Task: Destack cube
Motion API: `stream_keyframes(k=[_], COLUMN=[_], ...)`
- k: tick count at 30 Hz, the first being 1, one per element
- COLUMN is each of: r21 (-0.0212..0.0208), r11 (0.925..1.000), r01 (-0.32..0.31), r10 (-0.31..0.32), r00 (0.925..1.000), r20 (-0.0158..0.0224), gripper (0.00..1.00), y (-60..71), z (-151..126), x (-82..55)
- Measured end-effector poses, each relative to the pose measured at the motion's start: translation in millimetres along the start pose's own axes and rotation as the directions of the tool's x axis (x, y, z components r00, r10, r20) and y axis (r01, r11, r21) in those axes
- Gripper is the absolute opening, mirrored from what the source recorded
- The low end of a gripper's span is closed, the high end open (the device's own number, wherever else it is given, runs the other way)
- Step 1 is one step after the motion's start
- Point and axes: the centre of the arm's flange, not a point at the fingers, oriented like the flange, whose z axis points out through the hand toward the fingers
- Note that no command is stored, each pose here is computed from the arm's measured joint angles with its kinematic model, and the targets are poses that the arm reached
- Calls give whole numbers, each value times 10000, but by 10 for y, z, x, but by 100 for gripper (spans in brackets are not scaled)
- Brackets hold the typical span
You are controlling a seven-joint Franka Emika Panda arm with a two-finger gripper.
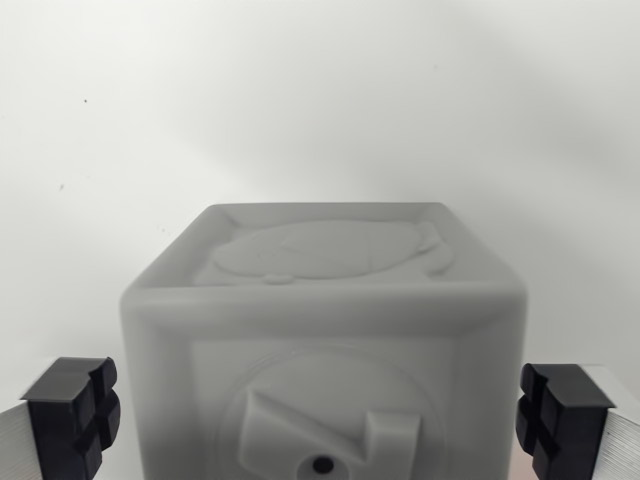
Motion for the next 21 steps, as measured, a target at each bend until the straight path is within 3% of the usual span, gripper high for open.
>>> stream_keyframes(k=[21], r21=[27], r11=[10000], r01=[0], r10=[0], r00=[10000], r20=[-34], gripper=[100], y=[2], z=[-573], x=[7])
